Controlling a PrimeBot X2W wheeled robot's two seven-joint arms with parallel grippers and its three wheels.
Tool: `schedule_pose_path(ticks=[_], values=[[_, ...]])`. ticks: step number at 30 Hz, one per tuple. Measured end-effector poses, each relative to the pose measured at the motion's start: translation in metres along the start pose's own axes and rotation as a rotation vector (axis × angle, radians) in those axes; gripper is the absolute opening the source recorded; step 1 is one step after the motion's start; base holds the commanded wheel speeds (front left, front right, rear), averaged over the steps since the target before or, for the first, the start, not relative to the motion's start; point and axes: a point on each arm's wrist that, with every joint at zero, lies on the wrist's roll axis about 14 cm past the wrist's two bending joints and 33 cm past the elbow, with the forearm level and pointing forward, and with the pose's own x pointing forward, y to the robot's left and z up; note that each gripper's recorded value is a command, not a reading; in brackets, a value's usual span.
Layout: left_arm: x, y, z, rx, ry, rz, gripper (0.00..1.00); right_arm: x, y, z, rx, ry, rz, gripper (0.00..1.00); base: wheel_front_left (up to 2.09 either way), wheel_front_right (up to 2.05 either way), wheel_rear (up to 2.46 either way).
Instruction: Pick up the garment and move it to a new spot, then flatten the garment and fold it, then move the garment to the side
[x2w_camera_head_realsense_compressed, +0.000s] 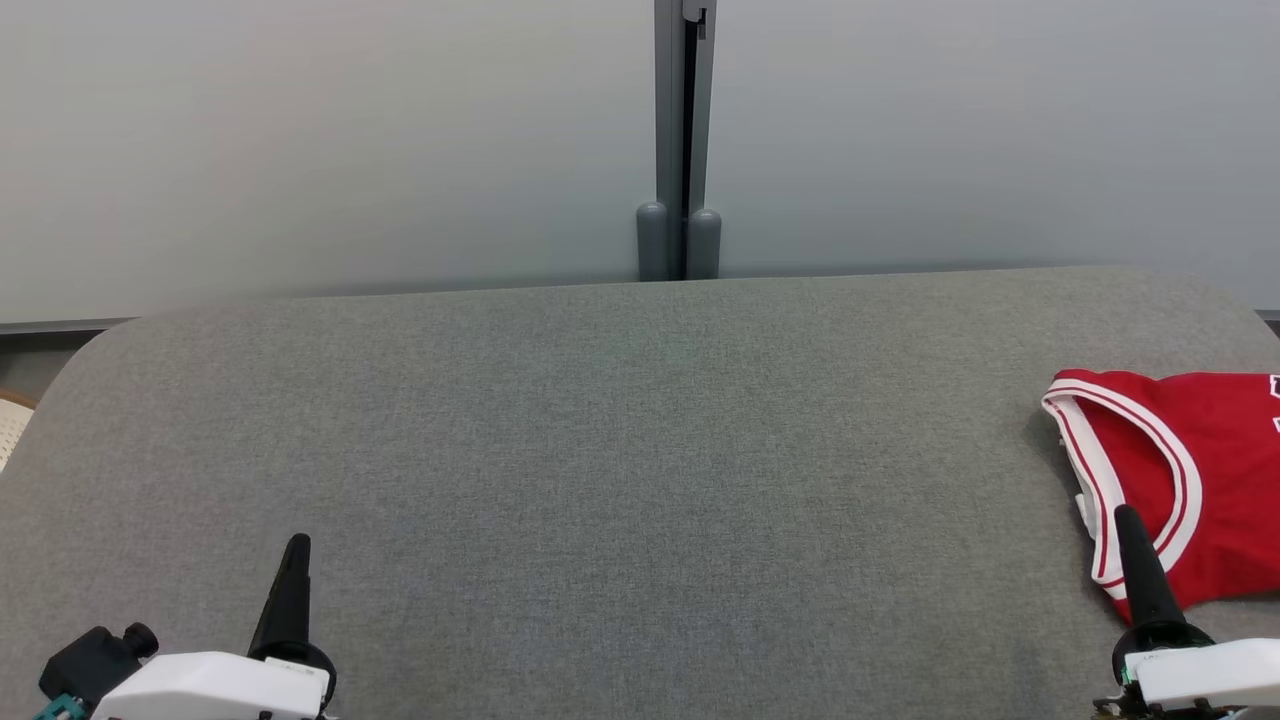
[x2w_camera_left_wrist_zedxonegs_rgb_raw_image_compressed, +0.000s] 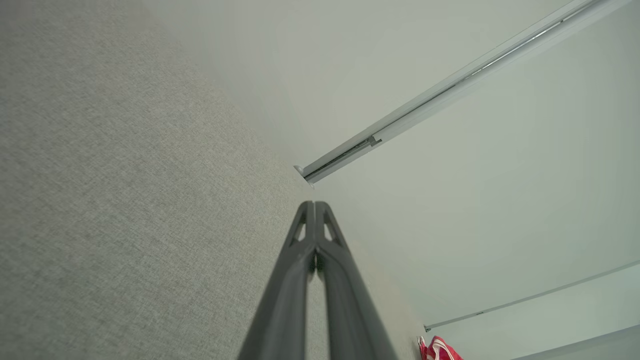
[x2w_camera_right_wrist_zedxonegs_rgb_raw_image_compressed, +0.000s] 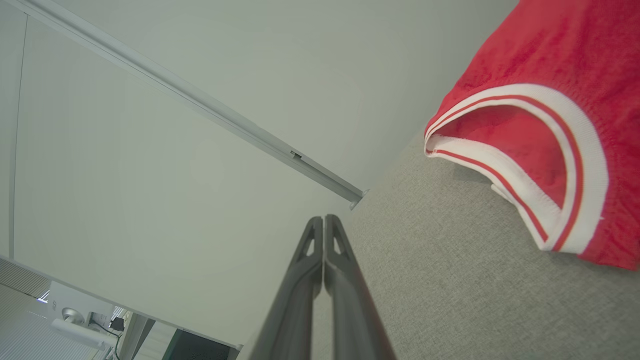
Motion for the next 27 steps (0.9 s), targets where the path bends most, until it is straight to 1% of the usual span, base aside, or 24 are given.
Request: schedule_pose_path(ticks=[21, 27], values=[[0.015, -0.008, 0.005, -0.206, 0.001, -0.038, 0.0, 0.011, -0.004, 0.005, 0.21, -0.022, -0.008, 0.0, 0.0, 0.0, 0.0], [0.02, -0.011, 0.005, -0.293, 0.0, -0.053, 0.0, 0.015, -0.006, 0.006, 0.299, -0.032, -0.013, 0.0, 0.0, 0.0, 0.0]])
